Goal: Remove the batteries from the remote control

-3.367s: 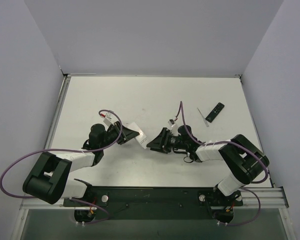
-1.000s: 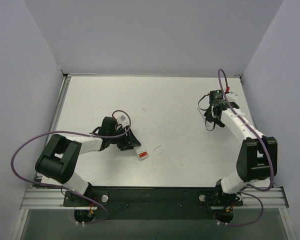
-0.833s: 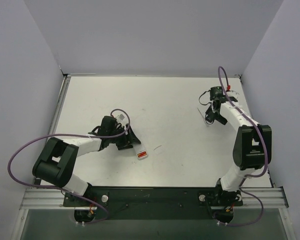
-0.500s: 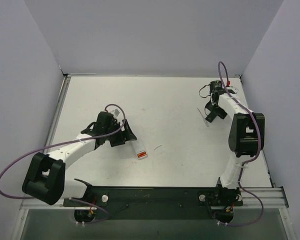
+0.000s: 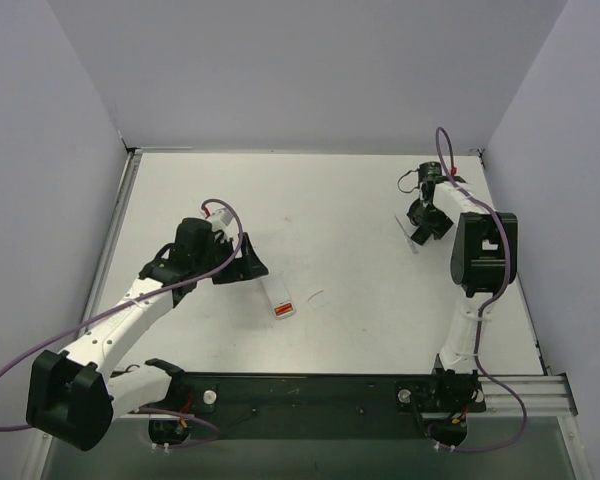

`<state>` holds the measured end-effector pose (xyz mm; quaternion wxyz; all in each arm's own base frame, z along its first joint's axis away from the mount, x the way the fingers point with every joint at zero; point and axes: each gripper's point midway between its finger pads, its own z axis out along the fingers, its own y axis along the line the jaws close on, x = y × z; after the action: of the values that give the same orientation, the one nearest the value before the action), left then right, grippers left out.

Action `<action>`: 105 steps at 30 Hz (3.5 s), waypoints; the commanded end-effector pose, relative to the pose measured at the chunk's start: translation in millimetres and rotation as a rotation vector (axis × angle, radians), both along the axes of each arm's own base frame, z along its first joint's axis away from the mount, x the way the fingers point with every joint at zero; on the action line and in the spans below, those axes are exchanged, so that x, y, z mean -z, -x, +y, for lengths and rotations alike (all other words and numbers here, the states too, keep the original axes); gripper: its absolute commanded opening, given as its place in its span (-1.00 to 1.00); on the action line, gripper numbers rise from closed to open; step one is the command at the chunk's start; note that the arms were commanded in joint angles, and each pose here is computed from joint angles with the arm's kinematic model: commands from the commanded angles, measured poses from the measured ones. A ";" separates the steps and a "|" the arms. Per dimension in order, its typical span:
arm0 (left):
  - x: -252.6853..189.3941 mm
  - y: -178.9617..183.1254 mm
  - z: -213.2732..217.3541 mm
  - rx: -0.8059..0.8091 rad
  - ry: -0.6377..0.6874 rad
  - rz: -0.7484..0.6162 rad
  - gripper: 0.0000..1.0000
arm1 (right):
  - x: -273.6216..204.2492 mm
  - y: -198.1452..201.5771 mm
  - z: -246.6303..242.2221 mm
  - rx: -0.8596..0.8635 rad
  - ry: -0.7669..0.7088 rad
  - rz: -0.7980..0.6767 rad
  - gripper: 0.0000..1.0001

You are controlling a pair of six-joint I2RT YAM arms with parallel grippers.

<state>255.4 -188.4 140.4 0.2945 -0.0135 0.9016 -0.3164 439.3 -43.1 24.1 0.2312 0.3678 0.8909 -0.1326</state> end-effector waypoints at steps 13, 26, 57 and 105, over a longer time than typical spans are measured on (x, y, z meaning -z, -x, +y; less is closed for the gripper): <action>-14.6 0.1 -0.4 0.051 0.046 -0.042 0.65 | 7.6 7.6 -6.1 0.016 -0.091 0.096 -0.37; -37.9 1.8 -3.2 0.048 0.092 -0.084 0.51 | -93.6 19.9 8.7 -0.248 -0.088 -0.075 -0.81; -72.8 -14.3 -67.0 0.131 0.368 -0.039 0.47 | -149.6 231.6 354.3 -1.445 -0.669 -0.342 -0.82; -16.1 -18.4 -62.9 -0.040 0.306 0.221 -1.00 | -110.0 240.9 342.4 -1.337 0.720 -0.329 -0.27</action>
<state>268.9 -250.5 140.9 0.1861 -0.1083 0.8788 -0.4258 189.8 310.1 110.5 0.4621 -0.3493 0.8054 -0.1258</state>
